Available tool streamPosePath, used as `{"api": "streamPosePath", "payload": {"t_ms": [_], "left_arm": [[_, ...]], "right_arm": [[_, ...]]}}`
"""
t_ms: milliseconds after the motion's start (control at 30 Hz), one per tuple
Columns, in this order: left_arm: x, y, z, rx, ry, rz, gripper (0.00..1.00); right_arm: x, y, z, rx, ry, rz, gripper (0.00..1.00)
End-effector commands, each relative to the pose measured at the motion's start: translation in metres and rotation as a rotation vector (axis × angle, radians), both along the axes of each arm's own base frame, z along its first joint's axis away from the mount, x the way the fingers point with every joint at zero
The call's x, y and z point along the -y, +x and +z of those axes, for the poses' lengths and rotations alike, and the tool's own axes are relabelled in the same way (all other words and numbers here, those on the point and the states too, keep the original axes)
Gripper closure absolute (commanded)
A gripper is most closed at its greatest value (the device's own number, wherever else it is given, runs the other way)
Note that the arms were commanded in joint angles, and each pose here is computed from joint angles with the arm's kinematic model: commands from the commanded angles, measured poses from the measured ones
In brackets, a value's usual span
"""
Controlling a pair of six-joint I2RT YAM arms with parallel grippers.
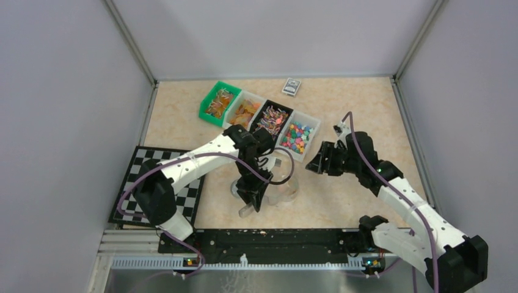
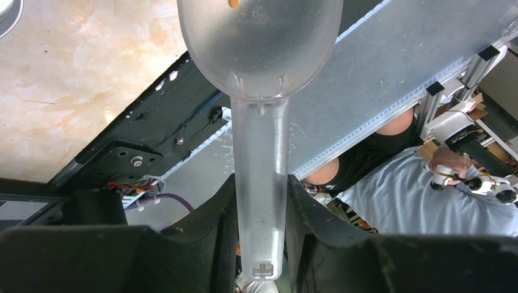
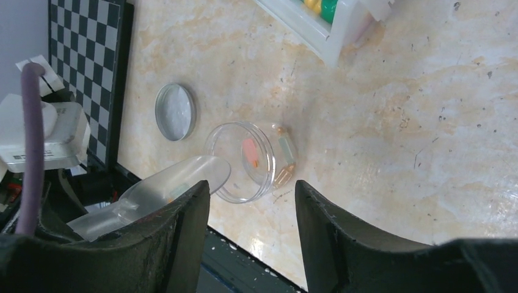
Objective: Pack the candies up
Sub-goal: Place the fake candies in the packing bottle.
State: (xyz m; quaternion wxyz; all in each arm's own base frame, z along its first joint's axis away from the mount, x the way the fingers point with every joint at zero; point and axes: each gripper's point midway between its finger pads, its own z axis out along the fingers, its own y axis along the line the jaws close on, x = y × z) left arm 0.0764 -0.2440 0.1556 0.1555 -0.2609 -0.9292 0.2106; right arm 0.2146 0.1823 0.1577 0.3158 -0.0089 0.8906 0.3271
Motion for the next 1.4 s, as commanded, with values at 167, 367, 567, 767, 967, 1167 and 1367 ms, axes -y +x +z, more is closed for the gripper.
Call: {"api": "streamPosePath", "payload": {"t_ms": [167,367,567,767,967,1167,1367], "left_arm": [[0.016,0.013,0.022,0.026,-0.019,0.012,1.00],[0.008,0.004,0.011,-0.016,0.036,0.017,1.00],[0.003,0.000,0.007,-0.018,0.064,0.010,1.00],[0.004,-0.001,0.000,-0.028,0.091,0.001,1.00],[0.010,0.005,0.005,-0.006,0.077,0.008,1.00],[0.016,0.010,0.014,0.021,0.044,0.008,1.00],[0.019,0.013,0.020,0.043,0.026,0.020,1.00]], "right_arm": [[-0.012,-0.007,-0.009,-0.013,0.059,0.053,0.50],[-0.011,-0.009,-0.011,-0.014,0.056,0.049,0.51],[-0.011,-0.007,-0.008,0.000,0.059,0.044,0.51],[-0.010,-0.008,-0.005,0.005,0.055,0.043,0.51],[-0.007,-0.008,-0.006,0.011,0.047,0.032,0.51],[-0.016,-0.012,-0.006,-0.011,0.087,0.063,0.53],[-0.027,-0.015,-0.006,-0.021,0.104,0.093,0.54]]}}
